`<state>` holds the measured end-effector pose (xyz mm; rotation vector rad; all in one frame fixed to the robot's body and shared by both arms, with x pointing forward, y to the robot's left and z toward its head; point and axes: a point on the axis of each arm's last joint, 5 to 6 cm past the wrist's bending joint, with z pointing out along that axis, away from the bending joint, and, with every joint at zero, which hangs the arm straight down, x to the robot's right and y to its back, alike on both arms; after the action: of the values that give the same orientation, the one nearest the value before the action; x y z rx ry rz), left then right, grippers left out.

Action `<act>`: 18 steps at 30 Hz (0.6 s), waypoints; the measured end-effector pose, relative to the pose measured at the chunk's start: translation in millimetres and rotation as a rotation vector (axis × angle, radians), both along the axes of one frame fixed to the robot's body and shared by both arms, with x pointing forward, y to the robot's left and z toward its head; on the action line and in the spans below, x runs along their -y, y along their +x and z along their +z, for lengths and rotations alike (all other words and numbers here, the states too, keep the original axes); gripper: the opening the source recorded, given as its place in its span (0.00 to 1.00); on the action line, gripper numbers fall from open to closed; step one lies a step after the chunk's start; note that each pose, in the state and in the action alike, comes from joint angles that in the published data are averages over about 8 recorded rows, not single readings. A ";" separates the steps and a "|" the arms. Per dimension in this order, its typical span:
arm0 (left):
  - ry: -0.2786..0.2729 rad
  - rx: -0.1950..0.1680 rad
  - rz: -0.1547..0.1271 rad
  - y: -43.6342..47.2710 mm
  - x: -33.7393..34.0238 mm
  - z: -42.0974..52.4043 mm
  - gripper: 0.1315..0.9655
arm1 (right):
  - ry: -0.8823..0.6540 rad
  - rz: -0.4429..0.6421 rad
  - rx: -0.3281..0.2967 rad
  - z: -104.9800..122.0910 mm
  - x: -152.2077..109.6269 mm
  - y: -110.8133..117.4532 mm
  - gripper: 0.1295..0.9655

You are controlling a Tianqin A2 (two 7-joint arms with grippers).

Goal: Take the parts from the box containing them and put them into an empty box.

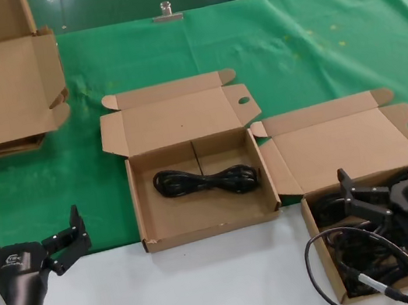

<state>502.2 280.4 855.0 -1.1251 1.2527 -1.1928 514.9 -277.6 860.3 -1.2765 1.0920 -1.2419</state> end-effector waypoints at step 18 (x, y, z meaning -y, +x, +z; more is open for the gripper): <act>0.000 0.000 0.000 0.0 0.0 0.0 1.00 | 0.000 0.000 0.000 0.0 0.0 0.0 1.00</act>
<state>502.2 280.4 855.0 -1.1251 1.2527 -1.1928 514.9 -277.6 860.3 -1.2765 1.0920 -1.2419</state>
